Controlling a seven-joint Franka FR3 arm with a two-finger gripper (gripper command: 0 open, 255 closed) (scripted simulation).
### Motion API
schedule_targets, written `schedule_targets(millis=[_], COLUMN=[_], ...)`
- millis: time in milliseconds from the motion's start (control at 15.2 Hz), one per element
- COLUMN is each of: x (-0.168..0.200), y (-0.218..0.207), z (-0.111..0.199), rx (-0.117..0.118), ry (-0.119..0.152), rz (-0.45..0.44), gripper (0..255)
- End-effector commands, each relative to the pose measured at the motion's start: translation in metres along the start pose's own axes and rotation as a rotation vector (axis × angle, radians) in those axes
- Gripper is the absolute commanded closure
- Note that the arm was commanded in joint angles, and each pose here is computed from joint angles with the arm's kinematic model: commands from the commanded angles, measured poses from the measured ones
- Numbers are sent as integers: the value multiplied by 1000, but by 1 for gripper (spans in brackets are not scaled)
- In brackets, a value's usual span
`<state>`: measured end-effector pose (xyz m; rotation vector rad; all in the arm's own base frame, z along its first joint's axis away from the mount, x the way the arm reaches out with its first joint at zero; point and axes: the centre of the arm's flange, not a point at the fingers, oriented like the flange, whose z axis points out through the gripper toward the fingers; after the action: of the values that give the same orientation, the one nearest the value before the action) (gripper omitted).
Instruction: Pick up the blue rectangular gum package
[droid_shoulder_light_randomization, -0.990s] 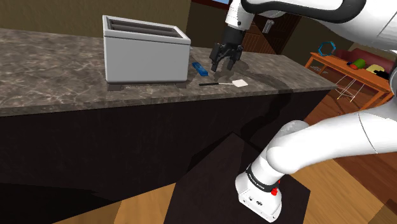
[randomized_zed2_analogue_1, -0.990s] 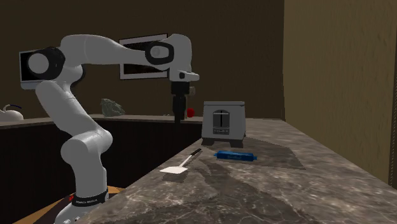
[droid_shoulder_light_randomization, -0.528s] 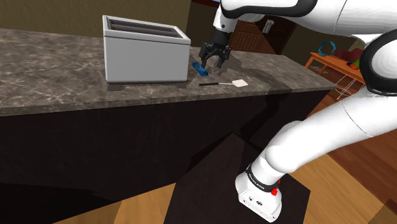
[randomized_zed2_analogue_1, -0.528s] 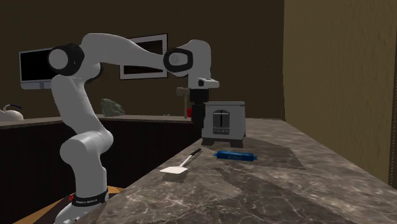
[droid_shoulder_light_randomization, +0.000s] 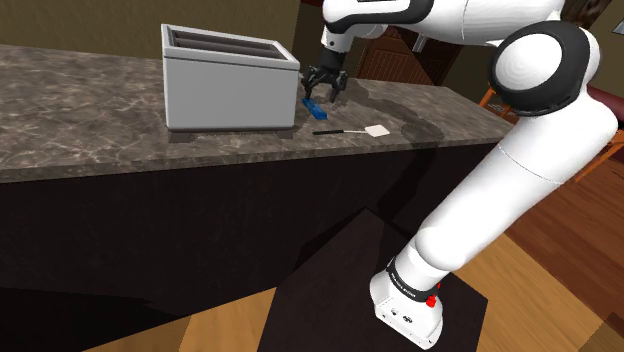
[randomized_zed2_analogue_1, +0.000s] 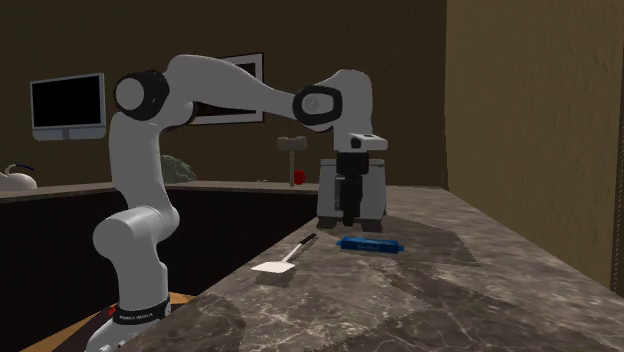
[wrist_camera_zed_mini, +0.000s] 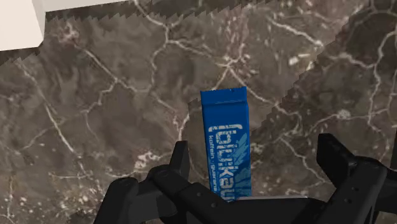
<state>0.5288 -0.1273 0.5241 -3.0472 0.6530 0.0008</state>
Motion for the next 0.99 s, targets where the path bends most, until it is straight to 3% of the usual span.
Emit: schedule_targets(millis=[0,132,726,792,924], x=[22,40,40,40,41], y=[8,13,14,13,13], z=[5,11,51,51,51], rx=[-1,-2,-2,-2,-2], ry=[4,7,7,7,7], rz=[31,53,53,53,53], gripper=[0,0,0,255,255])
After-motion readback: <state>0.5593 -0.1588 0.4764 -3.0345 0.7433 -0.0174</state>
